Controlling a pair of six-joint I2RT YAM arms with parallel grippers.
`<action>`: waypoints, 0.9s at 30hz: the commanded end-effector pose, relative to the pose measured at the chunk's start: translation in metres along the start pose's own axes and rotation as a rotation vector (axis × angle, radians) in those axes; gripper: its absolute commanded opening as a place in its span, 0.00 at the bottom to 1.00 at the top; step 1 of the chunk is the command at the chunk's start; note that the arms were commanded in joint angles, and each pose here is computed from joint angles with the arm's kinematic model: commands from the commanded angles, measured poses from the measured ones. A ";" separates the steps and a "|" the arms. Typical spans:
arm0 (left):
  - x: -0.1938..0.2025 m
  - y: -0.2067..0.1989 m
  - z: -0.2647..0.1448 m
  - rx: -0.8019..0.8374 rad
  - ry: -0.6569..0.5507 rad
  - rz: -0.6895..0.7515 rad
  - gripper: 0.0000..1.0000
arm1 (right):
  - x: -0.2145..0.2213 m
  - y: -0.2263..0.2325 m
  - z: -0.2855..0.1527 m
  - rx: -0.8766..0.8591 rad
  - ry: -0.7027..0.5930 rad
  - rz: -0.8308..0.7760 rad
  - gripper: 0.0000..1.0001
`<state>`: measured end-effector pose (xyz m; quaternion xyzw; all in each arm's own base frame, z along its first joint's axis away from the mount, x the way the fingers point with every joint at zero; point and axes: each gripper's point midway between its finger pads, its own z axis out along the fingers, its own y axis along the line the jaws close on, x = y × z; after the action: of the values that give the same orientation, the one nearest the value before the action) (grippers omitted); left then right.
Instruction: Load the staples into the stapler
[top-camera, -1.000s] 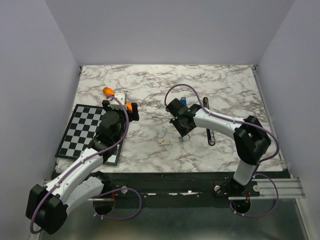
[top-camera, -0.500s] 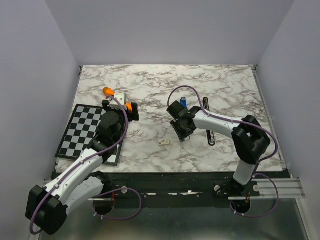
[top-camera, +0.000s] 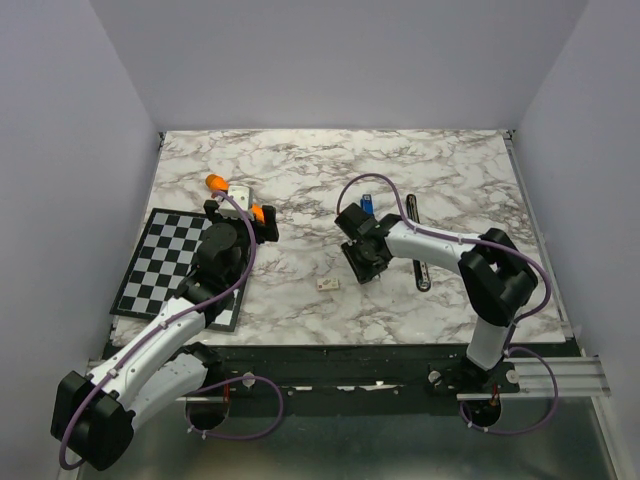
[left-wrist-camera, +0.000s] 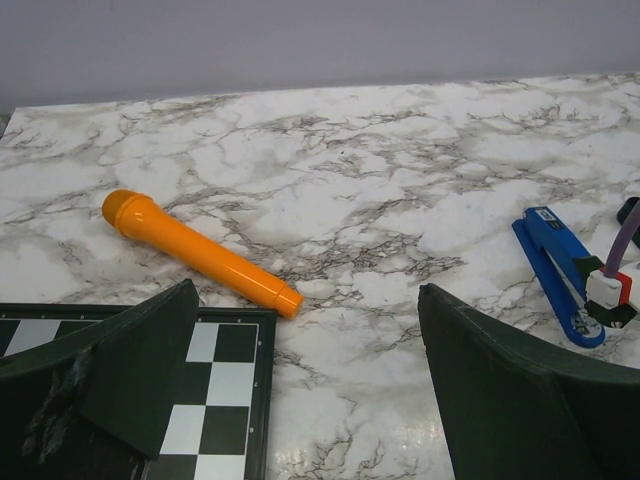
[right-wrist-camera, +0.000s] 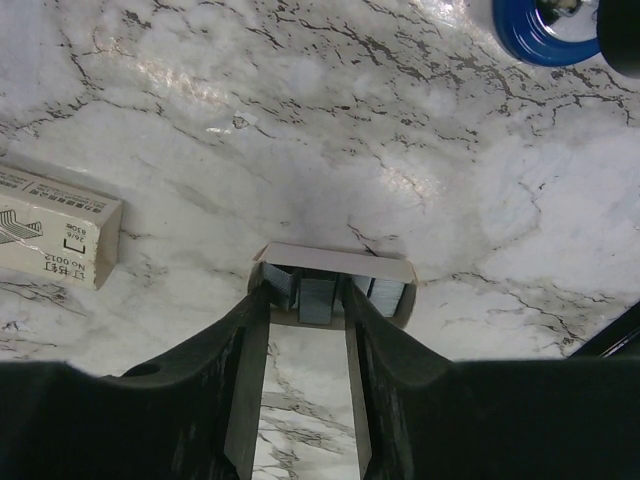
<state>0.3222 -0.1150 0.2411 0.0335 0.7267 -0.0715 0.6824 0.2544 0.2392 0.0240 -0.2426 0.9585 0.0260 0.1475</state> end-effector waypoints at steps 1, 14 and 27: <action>-0.012 -0.003 -0.001 0.021 -0.041 -0.028 0.99 | 0.011 0.006 0.012 -0.033 0.043 0.003 0.45; -0.013 -0.004 -0.002 0.025 -0.045 -0.032 0.99 | -0.015 0.015 -0.020 -0.114 -0.091 -0.041 0.25; -0.013 -0.005 -0.002 0.029 -0.045 -0.034 0.99 | -0.012 -0.006 -0.020 0.007 -0.076 0.001 0.27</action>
<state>0.3212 -0.1156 0.2436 0.0331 0.7242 -0.0760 0.6846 0.2618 0.2449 0.0532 -0.2535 0.9462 0.0541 0.1935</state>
